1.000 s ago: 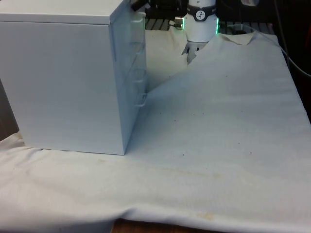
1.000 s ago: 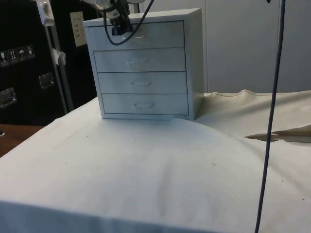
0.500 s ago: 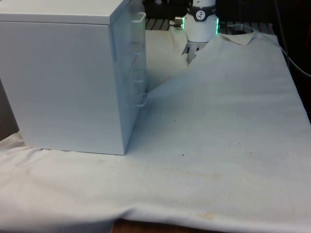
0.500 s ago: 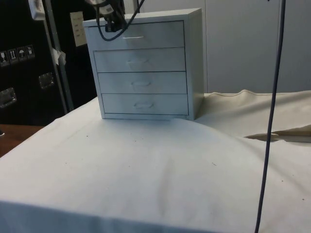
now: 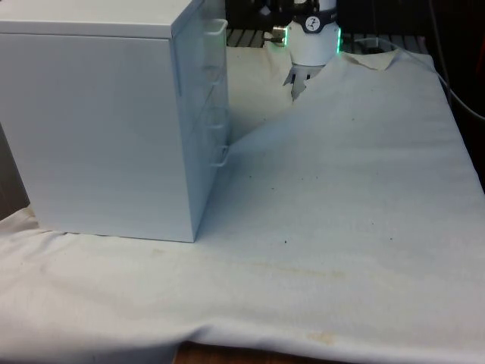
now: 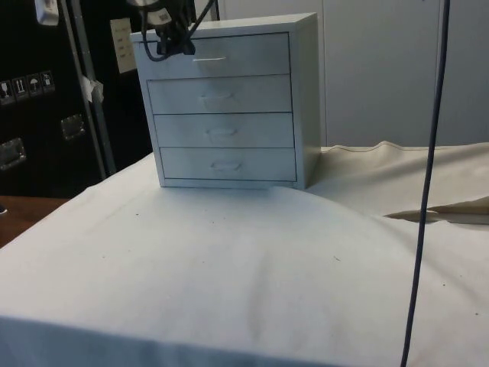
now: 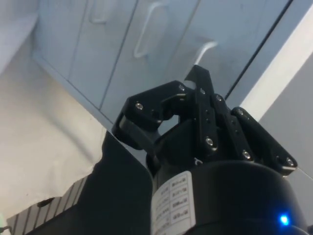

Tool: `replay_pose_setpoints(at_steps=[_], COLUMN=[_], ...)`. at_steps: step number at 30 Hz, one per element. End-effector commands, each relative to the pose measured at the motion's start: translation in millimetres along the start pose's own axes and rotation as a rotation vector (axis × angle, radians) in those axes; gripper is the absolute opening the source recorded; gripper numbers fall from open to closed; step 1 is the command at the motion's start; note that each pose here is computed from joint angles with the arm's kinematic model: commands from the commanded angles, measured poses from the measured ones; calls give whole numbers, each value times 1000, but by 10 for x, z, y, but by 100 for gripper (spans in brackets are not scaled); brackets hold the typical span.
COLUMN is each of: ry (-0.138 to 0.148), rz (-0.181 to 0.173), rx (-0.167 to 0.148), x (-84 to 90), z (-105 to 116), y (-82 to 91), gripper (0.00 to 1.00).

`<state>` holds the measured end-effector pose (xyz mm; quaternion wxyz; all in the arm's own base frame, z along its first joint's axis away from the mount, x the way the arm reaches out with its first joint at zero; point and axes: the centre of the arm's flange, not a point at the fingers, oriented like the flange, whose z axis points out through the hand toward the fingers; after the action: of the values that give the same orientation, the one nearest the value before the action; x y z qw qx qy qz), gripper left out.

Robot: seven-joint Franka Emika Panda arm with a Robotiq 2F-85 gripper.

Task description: Open the drawer, then close it.

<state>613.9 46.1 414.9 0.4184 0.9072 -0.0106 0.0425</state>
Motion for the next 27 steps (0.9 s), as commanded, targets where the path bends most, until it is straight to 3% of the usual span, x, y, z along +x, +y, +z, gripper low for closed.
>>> replay_pose_setpoints(at_steps=[1, 5, 6, 7, 14, 15, 18, 22, 23, 25, 27], ry=[2, 6, 5, 6, 10, 8, 10, 7, 7, 9, 10], rz=[2, 12, 10, 15, 28, 26, 33, 36, 36, 36, 38], rx=[21, 54, 39, 61, 111, 97, 129, 139, 125, 142, 145], x=[2, 9, 9, 11, 23, 21, 28, 30, 26, 30, 33], z=[-18, -63, -49, -72, -143, -130, -165, -169, -166, -179, -184], y=[-14, -53, -54, -60, -129, -127, -143, -152, -154, -163, -162], gripper=[0, 0, 0, 0, 0, 0, 0, 20, 26, 31, 47])
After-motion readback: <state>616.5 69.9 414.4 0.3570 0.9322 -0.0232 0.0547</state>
